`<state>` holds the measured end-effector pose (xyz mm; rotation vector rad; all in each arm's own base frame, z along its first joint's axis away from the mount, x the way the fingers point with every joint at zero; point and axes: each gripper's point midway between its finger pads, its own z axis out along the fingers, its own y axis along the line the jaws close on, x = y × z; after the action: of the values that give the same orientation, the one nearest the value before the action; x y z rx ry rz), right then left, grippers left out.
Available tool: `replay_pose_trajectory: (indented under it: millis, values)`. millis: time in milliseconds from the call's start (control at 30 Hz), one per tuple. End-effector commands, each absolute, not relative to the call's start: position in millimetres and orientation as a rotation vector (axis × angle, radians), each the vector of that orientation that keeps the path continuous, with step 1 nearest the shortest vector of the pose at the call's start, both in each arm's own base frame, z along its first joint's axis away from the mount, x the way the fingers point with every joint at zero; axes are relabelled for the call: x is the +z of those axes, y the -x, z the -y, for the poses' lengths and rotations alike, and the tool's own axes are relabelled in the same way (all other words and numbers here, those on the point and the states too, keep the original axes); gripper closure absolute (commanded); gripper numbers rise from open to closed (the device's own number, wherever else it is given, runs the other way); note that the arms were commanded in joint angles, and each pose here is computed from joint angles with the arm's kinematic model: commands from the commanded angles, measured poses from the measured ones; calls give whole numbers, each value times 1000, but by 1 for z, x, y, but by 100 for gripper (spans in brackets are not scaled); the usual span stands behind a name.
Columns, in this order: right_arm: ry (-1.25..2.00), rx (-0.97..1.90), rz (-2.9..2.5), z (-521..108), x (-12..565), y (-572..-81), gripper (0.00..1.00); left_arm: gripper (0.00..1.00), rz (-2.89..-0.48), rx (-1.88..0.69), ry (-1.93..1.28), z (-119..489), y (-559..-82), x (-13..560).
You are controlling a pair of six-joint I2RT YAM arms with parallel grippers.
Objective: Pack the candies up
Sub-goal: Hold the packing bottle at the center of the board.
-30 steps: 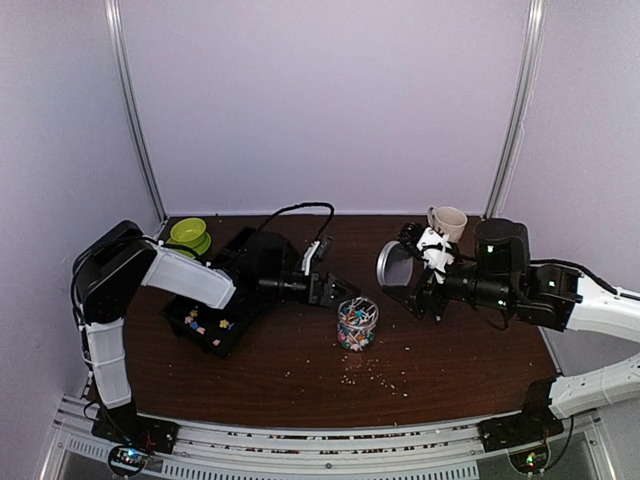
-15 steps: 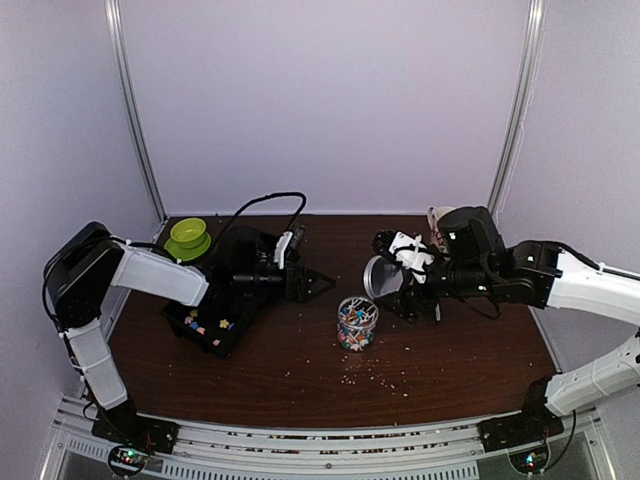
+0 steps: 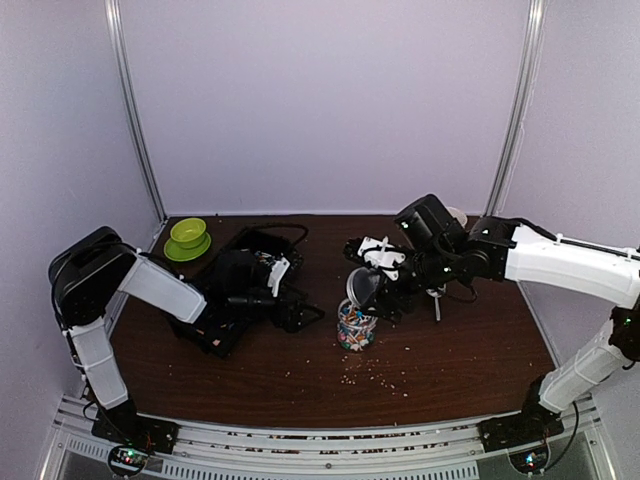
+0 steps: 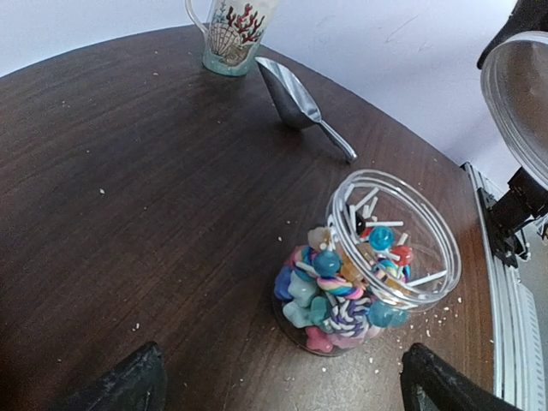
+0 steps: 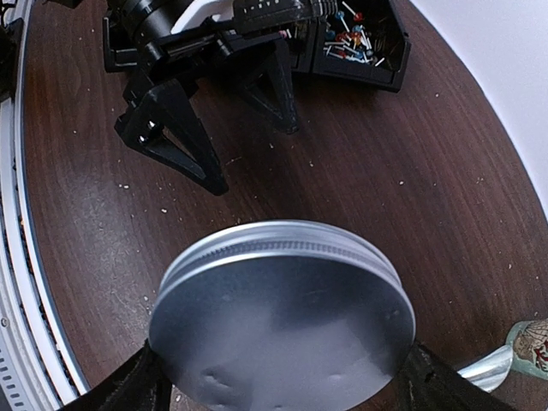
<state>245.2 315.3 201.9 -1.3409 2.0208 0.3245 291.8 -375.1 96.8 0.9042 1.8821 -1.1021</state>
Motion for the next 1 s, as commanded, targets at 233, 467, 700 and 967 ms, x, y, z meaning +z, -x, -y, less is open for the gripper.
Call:
replay_pose_trajectory:
  millis: [233, 467, 700, 967]
  values:
    - [1479, 338, -2155, -324, 178, -248, 14, 2, -1580, -965, -1110, 397, -282, 89]
    - [1518, 331, -2222, -319, 165, -252, 14, 2, -1485, -932, -1241, 419, -271, 71]
    - [1535, 354, -2257, -321, 155, -254, 14, 2, -1392, -994, -1256, 436, -266, 66]
    - [1549, 338, -2291, -322, 146, -258, 14, 2, -1375, -1009, -1253, 452, -272, 58]
